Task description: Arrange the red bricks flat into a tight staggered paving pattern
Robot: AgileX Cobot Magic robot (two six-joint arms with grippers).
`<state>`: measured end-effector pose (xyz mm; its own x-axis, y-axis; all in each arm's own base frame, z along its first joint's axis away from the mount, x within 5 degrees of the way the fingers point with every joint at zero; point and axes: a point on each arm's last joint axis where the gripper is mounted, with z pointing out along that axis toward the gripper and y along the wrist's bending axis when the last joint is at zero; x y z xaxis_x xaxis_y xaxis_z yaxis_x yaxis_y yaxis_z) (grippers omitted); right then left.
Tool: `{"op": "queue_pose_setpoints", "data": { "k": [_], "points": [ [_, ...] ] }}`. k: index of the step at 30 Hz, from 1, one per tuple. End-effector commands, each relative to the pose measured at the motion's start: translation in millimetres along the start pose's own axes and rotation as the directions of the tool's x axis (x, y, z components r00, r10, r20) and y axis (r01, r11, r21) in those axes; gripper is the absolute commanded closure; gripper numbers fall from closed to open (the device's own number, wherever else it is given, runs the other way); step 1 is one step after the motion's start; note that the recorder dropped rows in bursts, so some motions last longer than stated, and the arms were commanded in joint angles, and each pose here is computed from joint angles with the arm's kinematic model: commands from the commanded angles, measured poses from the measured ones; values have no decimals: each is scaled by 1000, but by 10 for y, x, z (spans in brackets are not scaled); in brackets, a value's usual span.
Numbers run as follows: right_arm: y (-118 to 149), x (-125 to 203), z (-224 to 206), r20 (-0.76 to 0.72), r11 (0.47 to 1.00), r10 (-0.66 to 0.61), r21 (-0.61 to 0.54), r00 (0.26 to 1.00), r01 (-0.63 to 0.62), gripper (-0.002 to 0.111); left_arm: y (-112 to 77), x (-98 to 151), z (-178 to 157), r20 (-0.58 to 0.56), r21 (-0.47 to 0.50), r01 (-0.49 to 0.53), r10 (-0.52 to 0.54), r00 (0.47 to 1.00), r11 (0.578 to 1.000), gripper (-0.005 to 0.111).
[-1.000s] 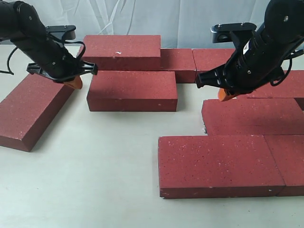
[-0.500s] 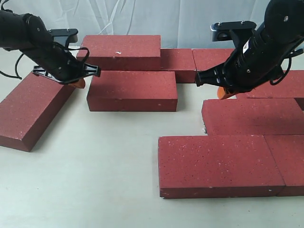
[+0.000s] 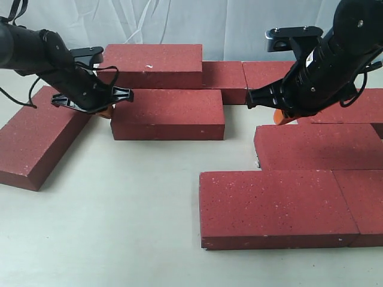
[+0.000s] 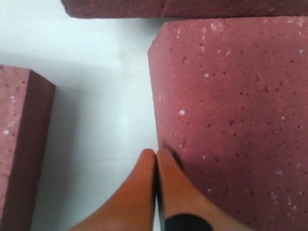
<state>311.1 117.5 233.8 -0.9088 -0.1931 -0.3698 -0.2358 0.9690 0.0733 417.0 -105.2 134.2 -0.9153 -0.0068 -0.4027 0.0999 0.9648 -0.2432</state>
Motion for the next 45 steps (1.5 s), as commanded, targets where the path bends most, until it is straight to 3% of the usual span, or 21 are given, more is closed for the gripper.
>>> {"op": "queue_pose_setpoints", "data": {
  "k": [1,10,38,45],
  "points": [
    [-13,-15,-6,11,1000,3,0,1000,-3,109,-126,50,98,-17,31,10,-10,1000,999,107],
    [-13,-15,-6,11,1000,3,0,1000,-3,109,-252,151,268,-50,47,11,-9,999,999,107],
    [1,-13,-6,9,1000,20,-16,1000,-20,109,-713,109,312,47,144,-7,1,999,990,107],
    [2,-12,-6,8,1000,21,-17,1000,-21,109,-770,120,402,5,158,-18,17,1000,987,107]
  ]
}}
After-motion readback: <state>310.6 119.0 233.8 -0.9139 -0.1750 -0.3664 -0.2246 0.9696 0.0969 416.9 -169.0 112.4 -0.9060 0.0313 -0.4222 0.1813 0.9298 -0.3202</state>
